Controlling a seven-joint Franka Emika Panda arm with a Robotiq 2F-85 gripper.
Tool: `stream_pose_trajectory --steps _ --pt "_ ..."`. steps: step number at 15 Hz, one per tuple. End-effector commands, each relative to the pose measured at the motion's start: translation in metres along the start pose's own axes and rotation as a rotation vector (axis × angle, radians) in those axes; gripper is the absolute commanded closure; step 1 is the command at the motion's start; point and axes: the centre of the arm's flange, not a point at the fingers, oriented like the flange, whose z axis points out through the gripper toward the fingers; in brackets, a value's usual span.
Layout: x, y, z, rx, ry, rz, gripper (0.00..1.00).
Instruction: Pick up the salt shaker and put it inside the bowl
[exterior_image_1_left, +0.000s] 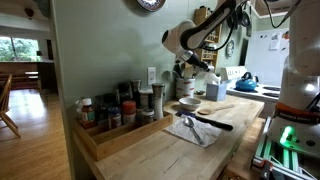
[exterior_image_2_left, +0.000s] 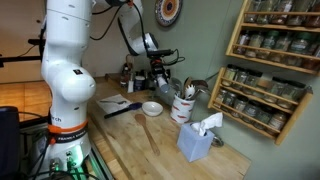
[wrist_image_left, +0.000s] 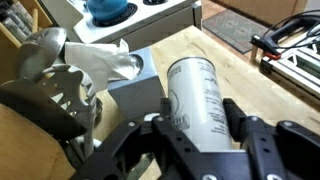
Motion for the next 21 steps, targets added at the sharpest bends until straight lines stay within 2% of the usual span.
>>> stream_pose_trajectory --steps 1,16,18,21 --pt "-0.022 -0.011 0.017 0.033 0.165 -0.037 0.7" --pt "-0.06 -0.025 0.05 0.091 0.515 -0.13 0.7" --pt "-0.065 -0.027 0.056 0.086 0.576 -0.135 0.7" --pt "-0.073 -0.032 0.071 0.069 0.716 -0.139 0.7"
